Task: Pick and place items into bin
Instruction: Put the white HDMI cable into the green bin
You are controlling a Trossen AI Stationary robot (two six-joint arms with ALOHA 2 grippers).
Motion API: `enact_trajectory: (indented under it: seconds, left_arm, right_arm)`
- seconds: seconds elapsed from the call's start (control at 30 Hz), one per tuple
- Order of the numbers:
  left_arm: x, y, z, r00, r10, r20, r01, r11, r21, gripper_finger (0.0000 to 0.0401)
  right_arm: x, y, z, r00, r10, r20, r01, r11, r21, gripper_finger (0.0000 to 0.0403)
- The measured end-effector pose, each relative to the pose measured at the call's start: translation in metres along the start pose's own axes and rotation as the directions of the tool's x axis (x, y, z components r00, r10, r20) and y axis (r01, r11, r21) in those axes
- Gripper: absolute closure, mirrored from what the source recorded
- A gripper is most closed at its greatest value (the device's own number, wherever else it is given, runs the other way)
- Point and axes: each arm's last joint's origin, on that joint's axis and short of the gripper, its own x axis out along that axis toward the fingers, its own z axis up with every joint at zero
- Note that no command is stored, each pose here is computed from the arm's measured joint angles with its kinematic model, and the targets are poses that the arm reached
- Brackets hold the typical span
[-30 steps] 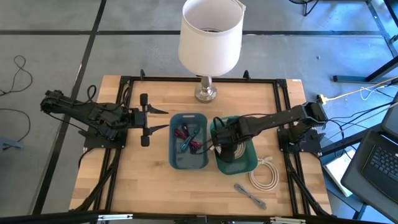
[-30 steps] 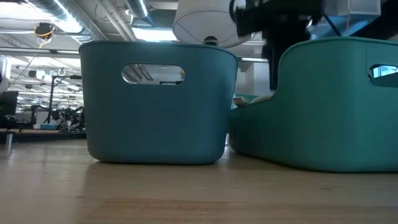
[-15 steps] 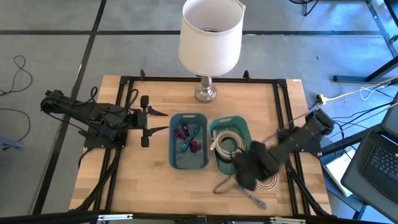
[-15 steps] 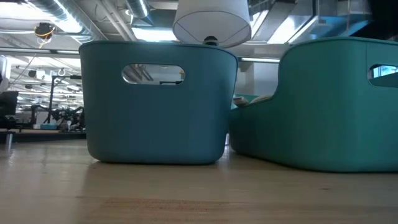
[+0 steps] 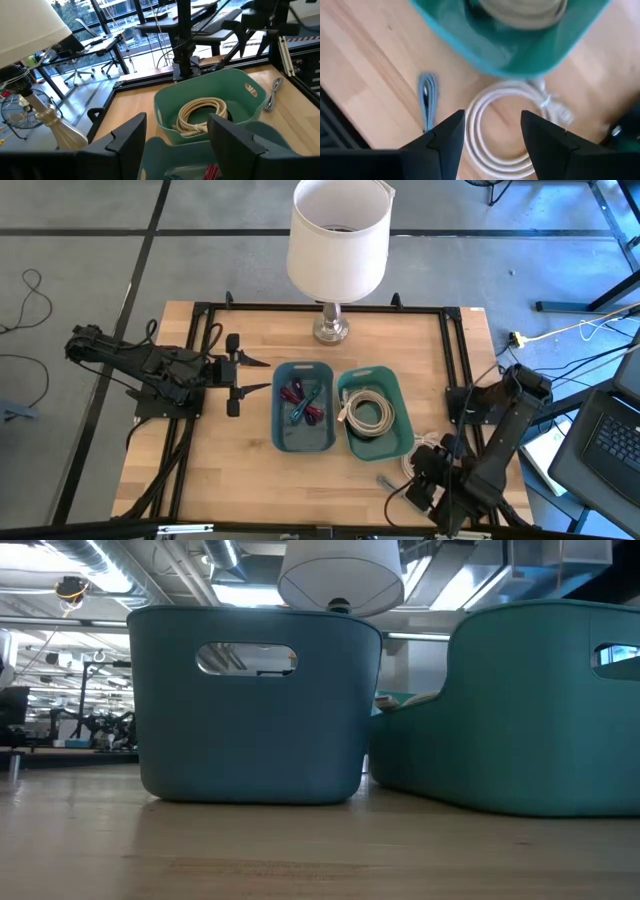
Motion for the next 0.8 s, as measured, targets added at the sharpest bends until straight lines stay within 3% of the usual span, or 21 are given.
enact_trajectory:
  seconds: [0.23, 0.47, 0.63, 0.8]
  left_arm:
    - [0.000, 0.000, -0.001, 1.000, -0.002, -0.009, 0.002, 0.999, 0.046, 0.0196]
    - [0.000, 0.000, -0.001, 1.000, -0.001, -0.007, 0.002, 0.999, 0.037, 0.0196]
    - [0.000, 0.000, -0.001, 1.000, -0.008, -0.006, 0.008, 1.000, 0.002, 0.0196]
    - [0.000, -0.002, -0.001, 0.997, -0.076, -0.004, 0.075, 0.997, -0.035, 0.0196]
  right_arm:
    - [0.041, 0.000, -0.022, 0.993, -0.003, -0.114, 0.014, 0.996, 0.091, 0.0205]
    - [0.068, 0.007, -0.034, 0.984, 0.120, -0.132, -0.095, 0.979, 0.183, 0.0205]
    - [0.078, 0.001, -0.036, 0.986, 0.081, -0.147, -0.049, 0.977, 0.208, 0.0205]
    - [0.081, 0.000, -0.031, 0.987, 0.059, -0.147, -0.023, 0.971, 0.237, 0.0205]
